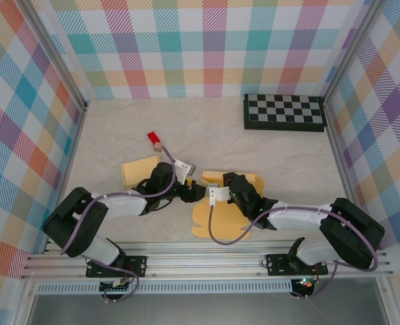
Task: Fold the paper box
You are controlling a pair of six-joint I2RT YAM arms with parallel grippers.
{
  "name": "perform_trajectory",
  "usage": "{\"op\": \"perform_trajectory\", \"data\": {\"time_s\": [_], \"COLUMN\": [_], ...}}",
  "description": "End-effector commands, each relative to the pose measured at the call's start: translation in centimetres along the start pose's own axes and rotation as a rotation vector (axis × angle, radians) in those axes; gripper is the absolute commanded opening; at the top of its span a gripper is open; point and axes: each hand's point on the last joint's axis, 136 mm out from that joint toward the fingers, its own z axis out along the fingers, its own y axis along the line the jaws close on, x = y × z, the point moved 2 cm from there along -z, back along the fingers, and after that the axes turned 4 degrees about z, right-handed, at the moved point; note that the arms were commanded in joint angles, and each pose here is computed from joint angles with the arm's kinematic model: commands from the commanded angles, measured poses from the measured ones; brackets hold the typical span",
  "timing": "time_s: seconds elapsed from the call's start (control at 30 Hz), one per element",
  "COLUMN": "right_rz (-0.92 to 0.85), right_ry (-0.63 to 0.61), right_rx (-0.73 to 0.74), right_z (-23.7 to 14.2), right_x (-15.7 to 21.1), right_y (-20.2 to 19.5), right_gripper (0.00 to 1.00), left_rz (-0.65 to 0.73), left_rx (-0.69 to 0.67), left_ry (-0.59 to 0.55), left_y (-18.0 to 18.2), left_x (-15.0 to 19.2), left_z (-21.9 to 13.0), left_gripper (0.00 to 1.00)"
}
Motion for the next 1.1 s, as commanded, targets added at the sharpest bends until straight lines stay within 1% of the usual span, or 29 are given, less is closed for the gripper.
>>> {"op": "perform_trajectory", "data": {"time_s": [0.0,0.17,0.27,0.4,0.57,0.73,0.83,0.9,1.07], "right_rz": [-0.006,-0.006,-0.004,-0.004,-0.008,-0.008,-0.006,-0.005,-0.001], "right_ry": [-0.027,-0.027,-0.030,-0.027,-0.024,-0.024,-0.025,-0.025,-0.030], "right_rx": [-0.026,-0.024,-0.021,-0.027,-0.030,-0.028,-0.026,-0.027,-0.027], "right_z": [0.1,0.1,0.0,0.0,0.1,0.1,0.1,0.0,-0.1], "right_x": [-0.6,-0.6,-0.6,-0.6,-0.6,-0.5,-0.5,-0.5,-0.7], "right_y": [0.6,0.5,0.3,0.4,0.6,0.6,0.5,0.5,0.4], "right_gripper": [0.00,0.00,0.00,0.00,0.00,0.00,0.00,0.00,0.00], "left_rz": [0.020,0.004,-0.005,-0.011,-0.016,-0.019,-0.021,-0.023,-0.006], "left_rx": [0.054,0.024,0.022,0.042,0.057,0.028,-0.022,-0.056,-0.078], "left_ry": [-0.008,0.014,0.005,-0.019,-0.014,0.004,0.007,-0.008,-0.032], "left_y": [-1.4,-0.6,-0.4,-1.0,-1.7,-1.3,-0.5,0.0,0.2], "left_x": [-0.4,0.0,-0.4,-1.2,-0.9,0.1,0.4,0.2,-0.7], "left_z": [-0.5,0.3,0.8,1.2,2.0,2.5,2.8,2.9,3.2], "left_gripper": [0.71,0.71,0.71,0.71,0.72,0.72,0.71,0.71,0.69]}}
